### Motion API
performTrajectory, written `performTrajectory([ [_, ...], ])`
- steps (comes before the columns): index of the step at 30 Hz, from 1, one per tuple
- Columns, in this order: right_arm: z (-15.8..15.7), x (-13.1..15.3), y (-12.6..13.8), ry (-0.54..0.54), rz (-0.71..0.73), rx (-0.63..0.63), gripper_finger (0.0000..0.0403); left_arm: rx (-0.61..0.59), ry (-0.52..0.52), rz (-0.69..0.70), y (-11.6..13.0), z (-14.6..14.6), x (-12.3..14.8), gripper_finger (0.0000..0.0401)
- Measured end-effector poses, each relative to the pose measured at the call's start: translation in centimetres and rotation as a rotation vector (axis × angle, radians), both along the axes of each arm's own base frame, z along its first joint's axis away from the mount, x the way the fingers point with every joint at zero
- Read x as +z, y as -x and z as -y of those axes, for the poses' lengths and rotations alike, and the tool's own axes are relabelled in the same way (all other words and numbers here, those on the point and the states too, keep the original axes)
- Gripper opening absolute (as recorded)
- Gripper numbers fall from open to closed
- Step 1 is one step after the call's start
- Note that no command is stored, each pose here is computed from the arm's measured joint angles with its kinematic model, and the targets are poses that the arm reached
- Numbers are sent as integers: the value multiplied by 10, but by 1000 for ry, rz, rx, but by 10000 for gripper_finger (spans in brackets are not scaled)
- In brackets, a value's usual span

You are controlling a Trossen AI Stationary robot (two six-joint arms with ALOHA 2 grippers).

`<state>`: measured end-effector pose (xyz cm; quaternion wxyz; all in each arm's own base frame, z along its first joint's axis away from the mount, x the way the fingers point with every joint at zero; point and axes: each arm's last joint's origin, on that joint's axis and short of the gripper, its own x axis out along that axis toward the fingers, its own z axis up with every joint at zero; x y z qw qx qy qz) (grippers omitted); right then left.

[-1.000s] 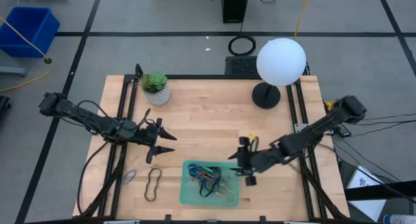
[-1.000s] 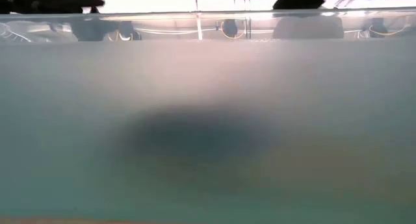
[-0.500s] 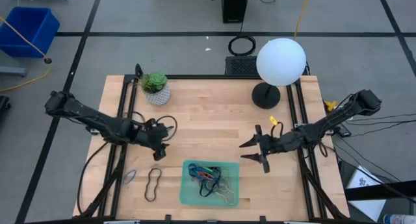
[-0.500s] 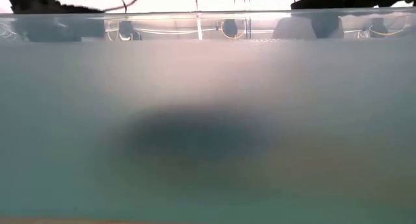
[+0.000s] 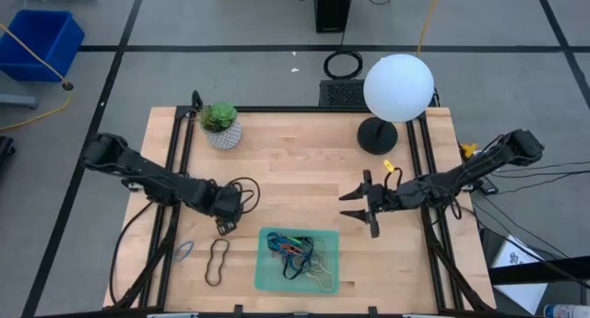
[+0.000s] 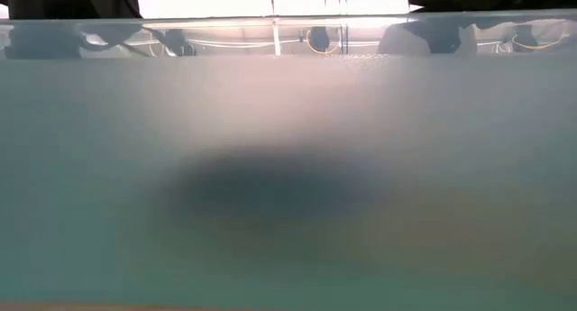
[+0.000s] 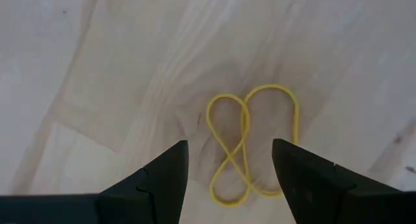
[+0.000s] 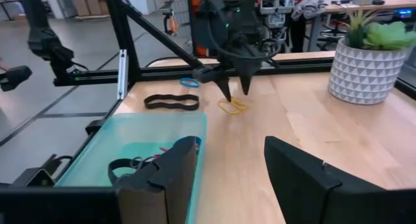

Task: Pick and place rubber bands into bin
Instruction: Put the small yellow rubberband into the green bin

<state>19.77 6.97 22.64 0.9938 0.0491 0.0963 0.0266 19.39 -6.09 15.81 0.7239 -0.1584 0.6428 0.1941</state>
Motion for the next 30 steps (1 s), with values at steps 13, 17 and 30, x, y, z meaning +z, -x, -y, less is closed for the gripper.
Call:
performTrajectory([
  [13, 6, 0, -2, 0, 0, -28, 180, 60, -44, -87, -3, -4, -15, 227],
  [17, 6, 0, -2, 0, 0, -27, 179, 55, -16, -116, -6, -5, -19, 227],
  [30, 6, -1, -2, 3, -7, -28, 179, 37, 28, -124, -6, -3, -20, 104],
])
